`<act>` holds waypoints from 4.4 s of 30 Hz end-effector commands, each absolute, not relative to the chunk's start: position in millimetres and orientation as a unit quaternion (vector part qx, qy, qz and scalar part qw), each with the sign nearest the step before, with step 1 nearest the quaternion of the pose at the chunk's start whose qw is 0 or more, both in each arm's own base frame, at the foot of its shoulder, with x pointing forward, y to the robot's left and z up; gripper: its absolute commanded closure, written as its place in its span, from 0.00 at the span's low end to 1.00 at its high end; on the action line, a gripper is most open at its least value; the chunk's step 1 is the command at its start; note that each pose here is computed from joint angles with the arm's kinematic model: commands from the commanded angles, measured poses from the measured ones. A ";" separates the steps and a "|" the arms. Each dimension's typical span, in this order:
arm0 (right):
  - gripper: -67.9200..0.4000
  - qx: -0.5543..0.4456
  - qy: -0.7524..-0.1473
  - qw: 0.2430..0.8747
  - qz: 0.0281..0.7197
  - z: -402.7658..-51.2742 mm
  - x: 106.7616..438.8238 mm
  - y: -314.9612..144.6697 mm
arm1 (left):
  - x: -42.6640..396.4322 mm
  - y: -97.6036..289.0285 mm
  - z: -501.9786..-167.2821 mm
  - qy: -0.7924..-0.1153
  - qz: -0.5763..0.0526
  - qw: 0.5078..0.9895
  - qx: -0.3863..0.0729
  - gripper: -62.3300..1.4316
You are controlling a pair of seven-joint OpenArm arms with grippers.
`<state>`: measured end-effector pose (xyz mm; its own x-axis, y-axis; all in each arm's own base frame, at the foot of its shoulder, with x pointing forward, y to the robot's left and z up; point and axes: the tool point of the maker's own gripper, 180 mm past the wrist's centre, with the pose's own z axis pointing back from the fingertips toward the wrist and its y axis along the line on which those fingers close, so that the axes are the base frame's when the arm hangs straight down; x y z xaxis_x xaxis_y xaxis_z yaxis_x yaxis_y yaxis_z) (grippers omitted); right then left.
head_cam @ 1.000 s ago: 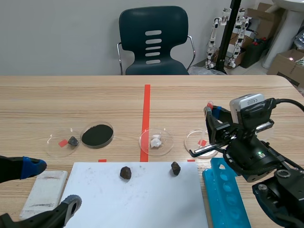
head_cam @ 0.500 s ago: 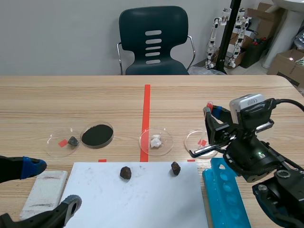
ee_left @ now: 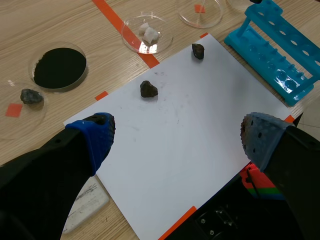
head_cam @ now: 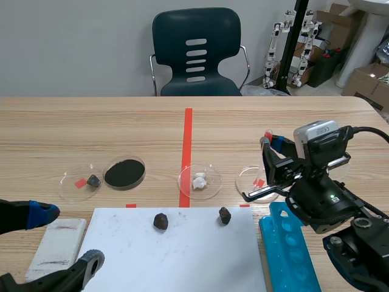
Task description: Draw acid from the petri dish
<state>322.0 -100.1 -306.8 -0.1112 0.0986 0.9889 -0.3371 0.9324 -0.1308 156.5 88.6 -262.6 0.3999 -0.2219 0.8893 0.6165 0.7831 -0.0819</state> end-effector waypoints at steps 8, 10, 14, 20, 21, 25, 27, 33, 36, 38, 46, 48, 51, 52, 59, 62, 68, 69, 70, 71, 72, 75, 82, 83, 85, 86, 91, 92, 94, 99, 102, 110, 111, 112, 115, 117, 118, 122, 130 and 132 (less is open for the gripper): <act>0.89 0.082 -0.740 0.648 0.164 -296.4 325.3 -101.2 | 158.3 83.6 -251.6 -0.497 -0.255 0.802 -0.213 0.15; 0.89 0.082 -0.740 0.647 0.165 -296.2 325.5 -101.2 | 158.3 83.6 -251.6 -0.497 -0.255 0.802 -0.213 0.15; 0.89 0.081 -0.740 0.648 0.165 -296.2 325.5 -101.2 | 158.3 83.6 -251.6 -0.497 -0.255 0.802 -0.213 0.15; 0.89 0.082 -0.740 0.647 0.164 -296.1 325.5 -101.3 | 158.3 83.6 -251.6 -0.497 -0.255 0.802 -0.213 0.15; 0.89 0.082 -0.740 0.647 0.164 -296.1 325.5 -101.3 | 158.3 83.6 -251.6 -0.497 -0.255 0.802 -0.213 0.15; 0.89 0.082 -0.740 0.647 0.164 -296.1 325.6 -101.3 | 158.3 83.6 -251.6 -0.497 -0.255 0.802 -0.213 0.15; 0.89 0.082 -0.740 0.647 0.164 -296.1 325.6 -101.3 | 158.3 83.6 -251.6 -0.497 -0.255 0.802 -0.213 0.15; 0.89 0.081 -0.740 0.647 0.165 -296.2 325.5 -101.3 | 158.3 83.6 -251.6 -0.497 -0.255 0.802 -0.213 0.15; 0.89 0.082 -0.740 0.647 0.165 -295.8 325.6 -101.3 | 158.3 83.6 -251.6 -0.497 -0.255 0.802 -0.213 0.15; 0.89 0.082 -0.742 0.645 0.165 -293.2 326.1 -100.7 | 158.3 83.6 -251.6 -0.497 -0.255 0.802 -0.213 0.15; 0.89 0.084 -0.747 0.636 0.174 -271.4 320.7 -98.6 | 158.3 83.6 -251.6 -0.497 -0.255 0.802 -0.213 0.15; 0.89 0.084 -0.746 0.635 0.183 -264.6 317.2 -96.4 | 158.3 83.6 -251.6 -0.497 -0.255 0.802 -0.213 0.15; 0.89 0.084 -0.747 0.630 0.196 -251.1 309.8 -93.1 | 158.3 83.6 -251.6 -0.497 -0.255 0.802 -0.213 0.15; 0.89 0.084 -0.748 0.628 0.200 -246.4 306.1 -92.2 | 158.3 83.6 -251.6 -0.497 -0.255 0.802 -0.213 0.15; 0.89 0.078 -0.760 0.610 0.212 -207.5 270.5 -95.0 | 158.3 83.6 -251.6 -0.497 -0.255 0.802 -0.213 0.15; 0.89 0.078 -0.762 0.607 0.210 -193.8 252.6 -95.2 | 158.3 83.6 -251.6 -0.497 -0.255 0.802 -0.213 0.15; 0.89 0.117 -0.743 0.617 0.230 -181.1 215.3 -84.8 | 158.3 83.6 -251.6 -0.497 -0.255 0.802 -0.213 0.15; 0.89 0.132 -0.738 0.618 0.238 -180.0 208.4 -80.8 | 158.3 83.6 -251.6 -0.497 -0.255 0.802 -0.213 0.15; 0.89 0.146 -0.732 0.619 0.246 -179.1 201.1 -76.9 | 158.3 83.6 -251.6 -0.497 -0.255 0.802 -0.213 0.15; 0.89 0.161 -0.724 0.621 0.253 -178.8 193.9 -72.8 | 158.3 83.6 -251.6 -0.497 -0.255 0.802 -0.213 0.15; 0.89 0.173 -0.718 0.622 0.259 -177.9 187.6 -69.4 | 158.3 83.6 -251.6 -0.497 -0.255 0.802 -0.213 0.15; 0.89 0.185 -0.704 0.631 0.268 -176.7 174.2 -66.1 | 158.3 83.6 -251.6 -0.497 -0.255 0.802 -0.213 0.15; 0.89 0.196 -0.706 0.626 0.268 -167.6 151.8 -68.1 | 158.3 83.6 -251.6 -0.497 -0.255 0.802 -0.213 0.15; 0.89 0.198 -0.707 0.624 0.268 -166.7 149.7 -68.6 | 158.3 83.6 -251.6 -0.497 -0.255 0.802 -0.213 0.15; 0.89 0.207 -0.703 0.625 0.268 -166.6 145.8 -68.4 | 158.3 83.6 -251.6 -0.497 -0.255 0.802 -0.213 0.15; 0.89 0.209 -0.700 0.626 0.271 -167.4 144.7 -68.1 | 158.3 83.6 -251.6 -0.497 -0.255 0.802 -0.213 0.15; 0.89 0.213 -0.696 0.630 0.273 -169.0 142.6 -68.4 | 158.3 83.6 -251.6 -0.497 -0.255 0.802 -0.213 0.15; 0.89 0.213 -0.696 0.630 0.273 -169.0 142.6 -68.4 | 158.3 83.6 -251.6 -0.497 -0.255 0.802 -0.213 0.15; 0.89 0.213 -0.696 0.630 0.273 -169.0 142.5 -68.1 | 158.3 83.6 -251.6 -0.497 -0.255 0.802 -0.213 0.15; 0.89 0.213 -0.695 0.630 0.273 -169.1 142.4 -68.1 | 158.3 83.6 -251.6 -0.497 -0.255 0.802 -0.213 0.15; 0.89 0.213 -0.695 0.630 0.273 -169.1 142.4 -68.1 | 158.3 83.6 -251.6 -0.497 -0.255 0.802 -0.213 0.15; 0.89 0.213 -0.695 0.630 0.273 -169.2 142.5 -68.2 | 158.3 83.6 -251.6 -0.497 -0.255 0.802 -0.213 0.15; 0.89 0.213 -0.695 0.630 0.273 -169.2 142.5 -68.2 | 158.3 83.6 -251.6 -0.497 -0.255 0.802 -0.213 0.15; 0.89 0.213 -0.695 0.630 0.273 -169.2 142.5 -68.2 | 158.3 83.6 -251.6 -0.497 -0.255 0.802 -0.213 0.15; 0.89 0.213 -0.695 0.630 0.273 -169.2 142.6 -68.2 | 158.3 83.6 -251.6 -0.497 -0.255 0.802 -0.213 0.15; 0.89 0.213 -0.695 0.630 0.273 -169.2 142.6 -68.2 | 158.3 83.6 -251.6 -0.497 -0.255 0.802 -0.213 0.15; 0.89 0.213 -0.695 0.630 0.273 -169.2 142.6 -68.2 | 158.3 83.6 -251.6 -0.497 -0.255 0.802 -0.213 0.15; 0.89 0.213 -0.695 0.630 0.273 -169.2 142.6 -68.2 | 158.3 83.6 -251.6 -0.497 -0.255 0.802 -0.213 0.15; 0.89 0.213 -0.695 0.630 0.273 -169.2 142.6 -68.2 | 158.3 83.6 -251.6 -0.497 -0.255 0.802 -0.213 0.15; 0.89 0.213 -0.695 0.630 0.273 -169.2 142.6 -68.2 | 158.3 83.6 -251.6 -0.497 -0.255 0.802 -0.213 0.15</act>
<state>141.7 -69.2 -176.4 -0.0969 0.0672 0.9930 -0.6397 0.7601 -0.1139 156.5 88.6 -262.6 0.3999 -0.2219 0.8893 0.6165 0.7831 -0.0819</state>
